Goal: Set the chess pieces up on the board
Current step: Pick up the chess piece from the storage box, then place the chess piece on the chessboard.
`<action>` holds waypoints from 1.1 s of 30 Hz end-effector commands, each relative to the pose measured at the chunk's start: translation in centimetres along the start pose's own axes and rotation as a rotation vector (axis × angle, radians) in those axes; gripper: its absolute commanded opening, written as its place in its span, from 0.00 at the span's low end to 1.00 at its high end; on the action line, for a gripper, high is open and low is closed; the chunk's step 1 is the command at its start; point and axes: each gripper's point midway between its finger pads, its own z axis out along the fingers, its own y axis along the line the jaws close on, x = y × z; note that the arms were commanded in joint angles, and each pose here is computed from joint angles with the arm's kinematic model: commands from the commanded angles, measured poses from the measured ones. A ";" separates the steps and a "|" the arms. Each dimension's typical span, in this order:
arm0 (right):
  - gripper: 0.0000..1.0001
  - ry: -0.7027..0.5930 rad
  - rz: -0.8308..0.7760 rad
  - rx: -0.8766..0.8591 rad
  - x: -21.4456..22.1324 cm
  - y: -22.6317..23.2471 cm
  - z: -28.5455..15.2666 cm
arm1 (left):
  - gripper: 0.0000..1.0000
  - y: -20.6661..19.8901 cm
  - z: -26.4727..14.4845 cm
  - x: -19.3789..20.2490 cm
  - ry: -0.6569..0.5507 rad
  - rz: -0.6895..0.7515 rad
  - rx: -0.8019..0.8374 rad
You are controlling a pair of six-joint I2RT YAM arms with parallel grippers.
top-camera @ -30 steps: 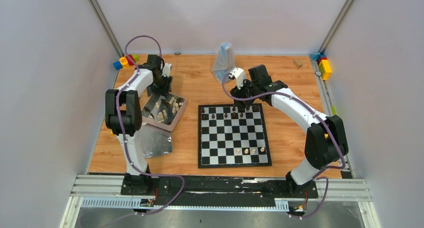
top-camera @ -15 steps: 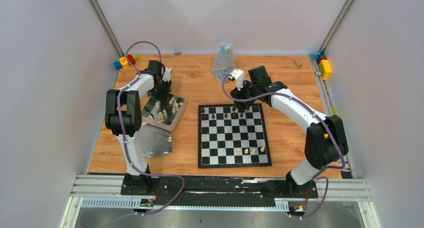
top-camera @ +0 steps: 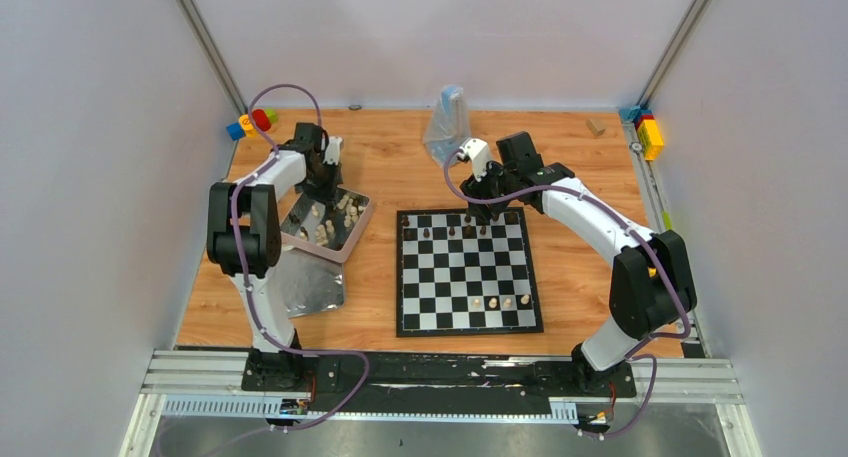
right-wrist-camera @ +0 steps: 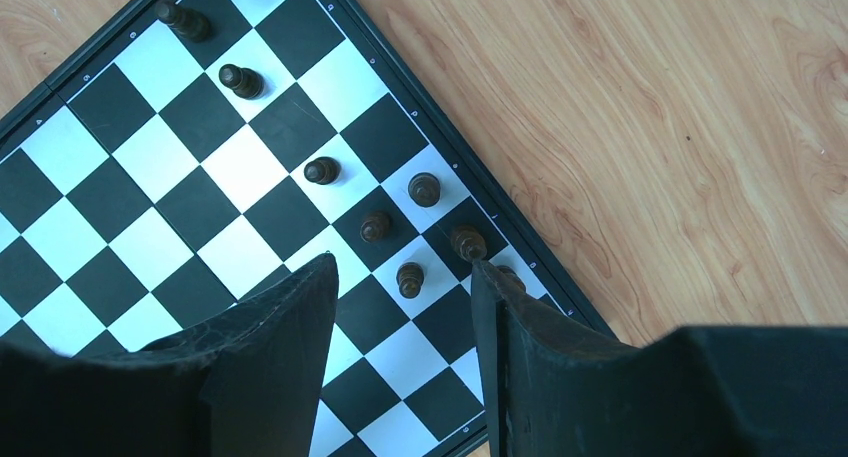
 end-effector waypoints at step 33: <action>0.64 -0.511 0.065 -0.687 -12.8 11.0 -8.9 | 0.08 -27.0 -28.9 -3.7 -1.106 0.548 1.113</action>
